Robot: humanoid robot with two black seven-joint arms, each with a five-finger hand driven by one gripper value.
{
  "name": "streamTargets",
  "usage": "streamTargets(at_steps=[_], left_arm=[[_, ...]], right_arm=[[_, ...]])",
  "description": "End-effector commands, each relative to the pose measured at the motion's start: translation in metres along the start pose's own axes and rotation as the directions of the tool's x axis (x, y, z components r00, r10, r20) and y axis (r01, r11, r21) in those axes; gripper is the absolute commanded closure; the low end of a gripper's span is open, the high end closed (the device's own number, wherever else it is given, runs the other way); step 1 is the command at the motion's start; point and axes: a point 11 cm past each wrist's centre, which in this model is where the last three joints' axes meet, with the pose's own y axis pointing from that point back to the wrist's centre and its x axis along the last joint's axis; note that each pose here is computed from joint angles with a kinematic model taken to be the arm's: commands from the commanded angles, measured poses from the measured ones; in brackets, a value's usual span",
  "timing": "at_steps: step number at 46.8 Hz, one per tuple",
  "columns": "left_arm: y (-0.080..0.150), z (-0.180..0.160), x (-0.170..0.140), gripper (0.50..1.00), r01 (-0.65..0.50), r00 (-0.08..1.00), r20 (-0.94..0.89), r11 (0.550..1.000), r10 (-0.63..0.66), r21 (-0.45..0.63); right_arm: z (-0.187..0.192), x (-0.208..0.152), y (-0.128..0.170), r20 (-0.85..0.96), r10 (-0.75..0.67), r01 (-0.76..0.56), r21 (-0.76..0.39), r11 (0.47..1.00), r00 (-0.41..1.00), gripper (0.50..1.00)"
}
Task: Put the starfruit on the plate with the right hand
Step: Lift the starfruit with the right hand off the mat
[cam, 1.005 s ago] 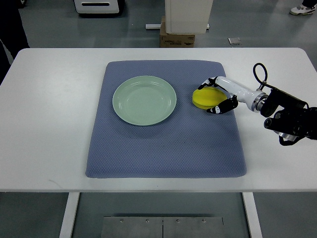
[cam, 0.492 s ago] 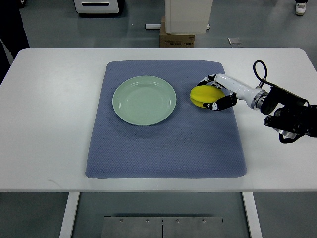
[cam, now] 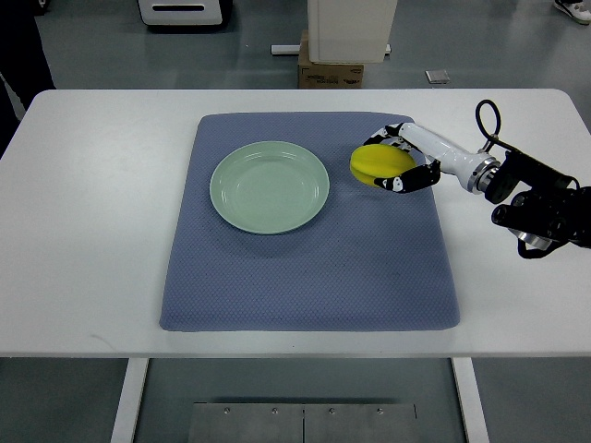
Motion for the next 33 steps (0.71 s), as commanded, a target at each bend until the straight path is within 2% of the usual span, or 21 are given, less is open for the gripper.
streamTargets(at_steps=[1,12,17,33], left_arm=[[0.0,0.0,0.0,0.5,0.001,1.0,0.0,1.0,-0.001,0.0],[0.0,0.0,0.0,0.5,0.001,1.0,0.0,1.0,-0.001,0.0],[0.0,0.0,0.0,0.5,0.0,1.0,0.0,1.0,0.0,0.0],[0.0,0.001,0.0,0.5,0.0,1.0,0.0,1.0,0.0,-0.001]], right_arm=[[-0.002,0.008,-0.001,0.003,0.011,-0.011,0.006,1.0,1.0,1.0],[-0.005,0.034,0.003,0.013,0.023,-0.023,0.017,1.0,1.0,1.0],[-0.015,0.049,0.0,0.08,0.048,-0.051,0.045,0.998,0.996,1.0],[-0.03,0.046,-0.009,0.113,0.036,-0.045,0.08,0.996,0.993,1.0]])
